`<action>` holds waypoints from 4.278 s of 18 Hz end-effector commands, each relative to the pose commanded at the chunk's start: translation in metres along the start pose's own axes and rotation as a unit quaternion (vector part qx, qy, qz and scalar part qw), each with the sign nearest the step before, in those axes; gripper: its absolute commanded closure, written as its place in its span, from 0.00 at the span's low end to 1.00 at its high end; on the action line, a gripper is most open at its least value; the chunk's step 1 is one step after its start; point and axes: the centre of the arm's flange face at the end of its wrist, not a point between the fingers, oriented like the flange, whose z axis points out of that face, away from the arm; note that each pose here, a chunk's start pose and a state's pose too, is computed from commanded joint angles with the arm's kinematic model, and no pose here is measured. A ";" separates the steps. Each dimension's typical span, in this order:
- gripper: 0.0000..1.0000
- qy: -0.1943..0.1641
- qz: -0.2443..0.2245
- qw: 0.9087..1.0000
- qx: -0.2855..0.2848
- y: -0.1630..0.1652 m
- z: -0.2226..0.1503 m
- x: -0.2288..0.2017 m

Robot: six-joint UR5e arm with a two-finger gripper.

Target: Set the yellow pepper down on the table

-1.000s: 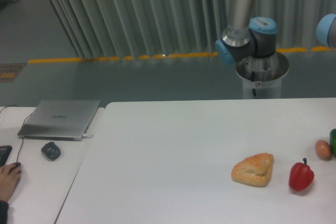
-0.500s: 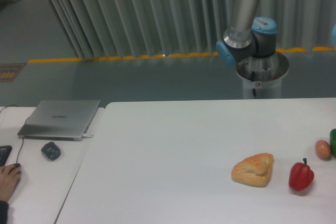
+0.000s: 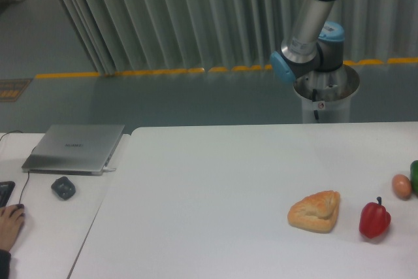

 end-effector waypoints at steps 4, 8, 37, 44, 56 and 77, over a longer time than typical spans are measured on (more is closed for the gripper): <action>0.00 -0.010 -0.012 1.000 -0.004 0.015 0.027 -0.008; 0.00 -0.013 -0.014 1.000 -0.006 0.020 0.026 -0.012; 0.50 0.020 -0.085 0.996 0.017 0.013 0.006 -0.008; 0.52 0.044 -0.127 0.990 0.034 -0.055 -0.069 -0.008; 0.52 0.026 -0.304 0.945 0.120 -0.277 -0.140 -0.032; 0.49 0.001 -0.337 0.935 0.115 -0.354 -0.079 -0.064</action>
